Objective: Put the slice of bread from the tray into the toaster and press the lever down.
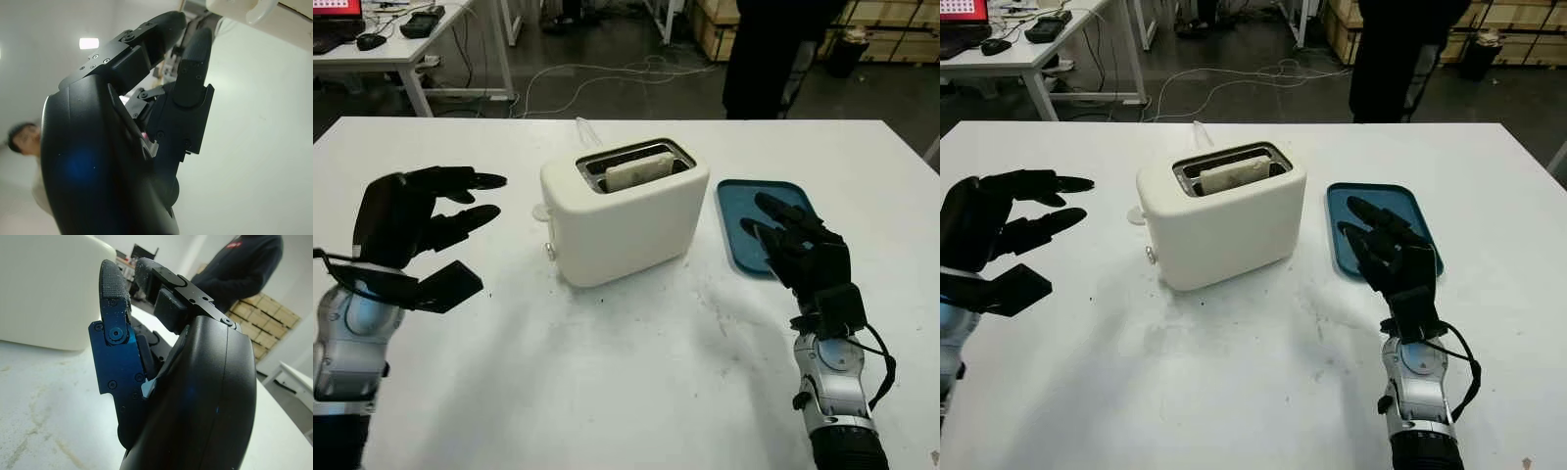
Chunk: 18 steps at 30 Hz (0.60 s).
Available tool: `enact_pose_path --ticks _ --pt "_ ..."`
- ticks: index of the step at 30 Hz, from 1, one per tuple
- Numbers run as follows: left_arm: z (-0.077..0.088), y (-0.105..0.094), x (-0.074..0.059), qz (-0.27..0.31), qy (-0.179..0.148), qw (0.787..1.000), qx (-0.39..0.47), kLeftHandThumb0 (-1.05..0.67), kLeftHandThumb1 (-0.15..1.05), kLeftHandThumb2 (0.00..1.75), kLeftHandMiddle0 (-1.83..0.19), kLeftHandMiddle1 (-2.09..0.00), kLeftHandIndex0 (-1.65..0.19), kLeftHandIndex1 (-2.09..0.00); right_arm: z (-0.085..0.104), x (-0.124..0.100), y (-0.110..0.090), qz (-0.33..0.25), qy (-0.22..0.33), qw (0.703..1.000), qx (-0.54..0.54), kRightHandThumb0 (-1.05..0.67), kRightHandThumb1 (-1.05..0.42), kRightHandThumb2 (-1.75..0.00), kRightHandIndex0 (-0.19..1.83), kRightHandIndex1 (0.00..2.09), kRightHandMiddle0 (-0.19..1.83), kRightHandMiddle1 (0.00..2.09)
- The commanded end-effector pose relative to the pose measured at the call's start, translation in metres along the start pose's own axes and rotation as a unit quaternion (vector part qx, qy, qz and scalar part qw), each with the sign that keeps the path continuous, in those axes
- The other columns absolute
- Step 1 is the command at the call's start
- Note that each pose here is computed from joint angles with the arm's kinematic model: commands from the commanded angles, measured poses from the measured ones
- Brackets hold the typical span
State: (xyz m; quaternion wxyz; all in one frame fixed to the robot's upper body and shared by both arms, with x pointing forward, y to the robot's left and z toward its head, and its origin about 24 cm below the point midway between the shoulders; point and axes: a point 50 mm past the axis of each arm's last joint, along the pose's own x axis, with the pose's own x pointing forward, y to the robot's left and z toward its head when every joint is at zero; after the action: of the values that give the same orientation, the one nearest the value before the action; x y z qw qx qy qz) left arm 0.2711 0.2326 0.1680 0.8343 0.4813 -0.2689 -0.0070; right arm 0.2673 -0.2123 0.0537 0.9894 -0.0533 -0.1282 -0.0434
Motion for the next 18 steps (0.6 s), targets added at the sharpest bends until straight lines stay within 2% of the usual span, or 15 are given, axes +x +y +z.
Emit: enact_pose_path --ticks 1,8,13,18 --pt "0.003 -0.001 0.007 -0.021 -0.024 0.999 0.024 -0.30 0.85 0.01 -0.97 -1.10 -1.17 -0.12 0.003 0.005 0.003 0.000 -0.007 1.000 0.010 -0.57 -0.92 -0.16 0.98 0.06 0.90 0.01" --pt "0.004 -0.008 0.017 -0.051 -0.050 0.996 0.061 -0.37 0.85 0.00 -0.98 -1.20 -1.19 -0.08 0.005 0.007 0.006 0.006 -0.010 1.000 0.006 -0.58 -0.92 -0.17 0.98 0.04 0.89 0.00" --pt "0.004 -0.017 0.020 -0.064 -0.066 0.992 0.085 -0.40 0.83 0.00 -0.92 -1.55 -1.21 -0.04 0.004 0.007 0.006 0.011 -0.007 1.000 0.002 -0.57 -0.92 -0.17 0.99 0.04 0.90 0.01" --pt "0.003 -0.023 0.023 -0.076 -0.084 0.987 0.118 -0.40 0.79 0.00 -0.93 -1.66 -1.22 -0.03 0.004 0.006 0.004 0.012 -0.002 1.000 0.003 -0.57 -0.92 -0.17 0.99 0.03 0.90 0.00"
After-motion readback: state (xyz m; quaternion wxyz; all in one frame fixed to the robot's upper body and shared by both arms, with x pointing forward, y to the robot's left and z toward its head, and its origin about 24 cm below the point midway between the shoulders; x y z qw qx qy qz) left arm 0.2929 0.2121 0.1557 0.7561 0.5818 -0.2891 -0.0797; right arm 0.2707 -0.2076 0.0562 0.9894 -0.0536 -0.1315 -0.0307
